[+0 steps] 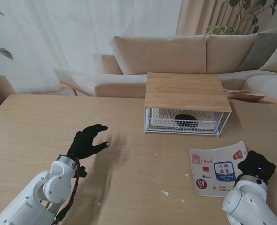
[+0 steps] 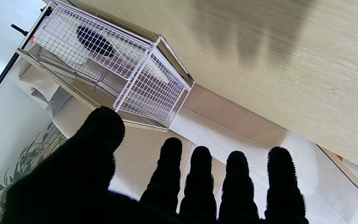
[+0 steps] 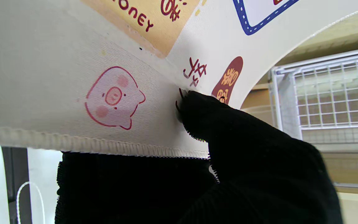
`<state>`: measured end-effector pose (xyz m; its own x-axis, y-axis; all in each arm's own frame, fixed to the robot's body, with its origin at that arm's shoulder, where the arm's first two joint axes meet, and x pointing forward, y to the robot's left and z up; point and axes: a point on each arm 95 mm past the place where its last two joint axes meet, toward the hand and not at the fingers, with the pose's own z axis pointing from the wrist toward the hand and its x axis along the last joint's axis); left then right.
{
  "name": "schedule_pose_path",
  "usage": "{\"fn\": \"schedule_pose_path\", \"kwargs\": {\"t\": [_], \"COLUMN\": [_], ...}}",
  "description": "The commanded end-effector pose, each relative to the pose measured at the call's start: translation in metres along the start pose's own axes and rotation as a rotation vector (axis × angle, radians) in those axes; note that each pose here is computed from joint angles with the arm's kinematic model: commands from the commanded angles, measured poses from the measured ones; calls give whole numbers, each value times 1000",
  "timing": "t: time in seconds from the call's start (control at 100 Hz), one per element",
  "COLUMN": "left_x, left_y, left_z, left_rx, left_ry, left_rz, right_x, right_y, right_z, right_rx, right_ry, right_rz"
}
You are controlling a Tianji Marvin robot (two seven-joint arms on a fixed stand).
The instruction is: Unroll the mouse pad and set up the keyboard and mouse from the tabletop organizer
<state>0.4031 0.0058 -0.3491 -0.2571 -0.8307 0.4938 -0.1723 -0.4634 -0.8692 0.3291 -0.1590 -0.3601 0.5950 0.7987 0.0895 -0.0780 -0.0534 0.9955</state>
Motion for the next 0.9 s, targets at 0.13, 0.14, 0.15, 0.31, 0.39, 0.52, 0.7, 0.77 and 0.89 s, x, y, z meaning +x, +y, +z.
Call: {"fn": "schedule_pose_path", "kwargs": {"t": [0.13,0.14,0.15,0.31,0.39,0.52,0.7,0.77,0.89], "left_x": [2,2,2,2,2,1,0,0,0], "left_y": [-1,-1,-1,-1,-1,-2,-2,-2,-1], "left_z": [0,0,0,0,0,0,0,0,0], "left_rx": [-8,-8,-8,-7,-6,-3,-1,-2,-5], "left_ry": [3,3,3,1,0,-2,0,0,0], "left_rz": [2,2,2,5,5,7,10,9,10], "right_x": [-9,-10,-10,-14,-16,-19,-20,-21,-20], "right_y": [-9,-9,-9,-14,-16,-19,-21,-22,-21], "right_z": [-1,-1,-1,-2,-2,-3,-3,-3,-2], "right_rx": [-7,-8,-9,-21,-28,-33,-33,-36,-33], "right_ry": [-52,-54,-57,-107,-121,-135,-116,-95,-63], "right_rz": [-19,-20,-20,-31,-43,-53,-54,-58,-55]}}
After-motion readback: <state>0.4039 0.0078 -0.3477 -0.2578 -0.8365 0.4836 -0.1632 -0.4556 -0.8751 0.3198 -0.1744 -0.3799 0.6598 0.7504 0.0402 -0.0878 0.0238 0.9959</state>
